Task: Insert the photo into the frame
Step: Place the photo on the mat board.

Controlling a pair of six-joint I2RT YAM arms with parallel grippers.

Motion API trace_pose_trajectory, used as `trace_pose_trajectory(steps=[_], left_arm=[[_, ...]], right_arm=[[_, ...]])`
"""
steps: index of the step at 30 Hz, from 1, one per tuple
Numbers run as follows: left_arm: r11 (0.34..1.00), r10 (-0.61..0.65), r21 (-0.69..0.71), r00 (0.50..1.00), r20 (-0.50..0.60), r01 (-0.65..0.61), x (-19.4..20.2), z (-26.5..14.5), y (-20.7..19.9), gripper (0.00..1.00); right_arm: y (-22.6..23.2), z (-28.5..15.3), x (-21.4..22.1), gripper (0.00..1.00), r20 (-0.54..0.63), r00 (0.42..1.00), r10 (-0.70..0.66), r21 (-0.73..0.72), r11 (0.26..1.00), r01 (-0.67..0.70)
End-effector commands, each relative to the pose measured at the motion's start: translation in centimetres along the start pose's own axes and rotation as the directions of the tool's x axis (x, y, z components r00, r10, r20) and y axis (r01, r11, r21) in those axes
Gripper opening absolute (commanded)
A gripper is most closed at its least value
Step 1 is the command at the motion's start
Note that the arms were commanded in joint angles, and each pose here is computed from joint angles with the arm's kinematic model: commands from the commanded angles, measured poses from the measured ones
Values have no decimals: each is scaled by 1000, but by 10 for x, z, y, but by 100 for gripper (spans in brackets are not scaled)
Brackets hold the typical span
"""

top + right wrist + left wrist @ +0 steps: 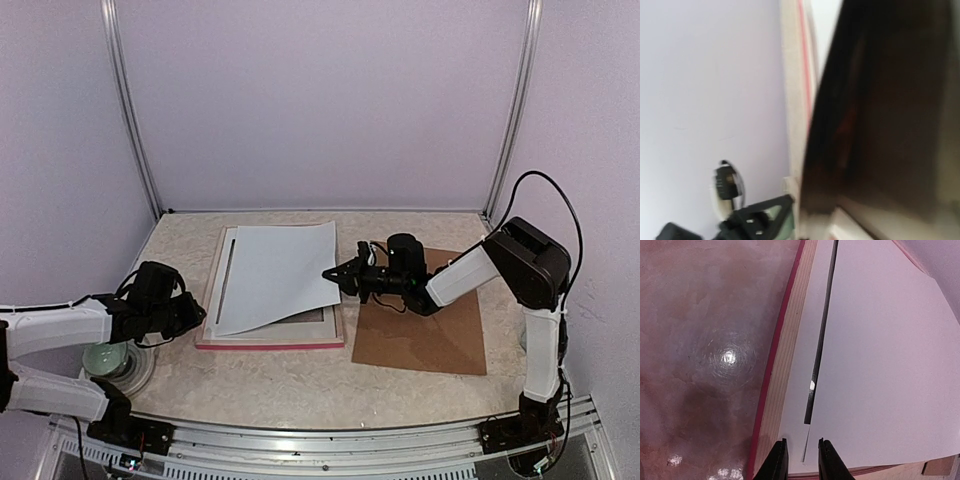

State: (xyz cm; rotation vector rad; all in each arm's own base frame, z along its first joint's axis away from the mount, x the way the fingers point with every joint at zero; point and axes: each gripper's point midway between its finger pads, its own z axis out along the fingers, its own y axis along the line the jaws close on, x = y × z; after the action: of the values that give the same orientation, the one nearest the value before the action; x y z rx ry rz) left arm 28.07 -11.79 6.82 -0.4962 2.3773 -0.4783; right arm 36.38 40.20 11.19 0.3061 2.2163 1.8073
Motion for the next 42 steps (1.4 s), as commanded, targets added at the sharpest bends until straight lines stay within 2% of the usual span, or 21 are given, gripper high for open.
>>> trace_pose_trajectory(steps=[1,19,23,29,34,42], left_arm=[[1000,-12,12,1000,3,12,-1,1,0,23],[1000,-20,15,1000,-4,20,3,2,2,23],[1000,-21,15,1000,-3,21,4,1,3,23],[1000,-23,19,1000,2,23,4,0,3,23],[999,-25,26,1000,0,25,4,1,1,23],[999,-26,22,1000,-3,26,6,1,4,23]], right_arm=[[22,8,-6,4,-31,1000,2,-101,995,-5],[41,16,-4,4,-86,995,60,-227,971,-78],[27,21,2,11,-119,993,28,-154,987,-47],[-13,23,11,32,-154,988,-35,27,999,40],[-29,22,10,34,-154,986,-65,107,991,82],[-28,37,5,33,-180,982,-61,104,991,80]])
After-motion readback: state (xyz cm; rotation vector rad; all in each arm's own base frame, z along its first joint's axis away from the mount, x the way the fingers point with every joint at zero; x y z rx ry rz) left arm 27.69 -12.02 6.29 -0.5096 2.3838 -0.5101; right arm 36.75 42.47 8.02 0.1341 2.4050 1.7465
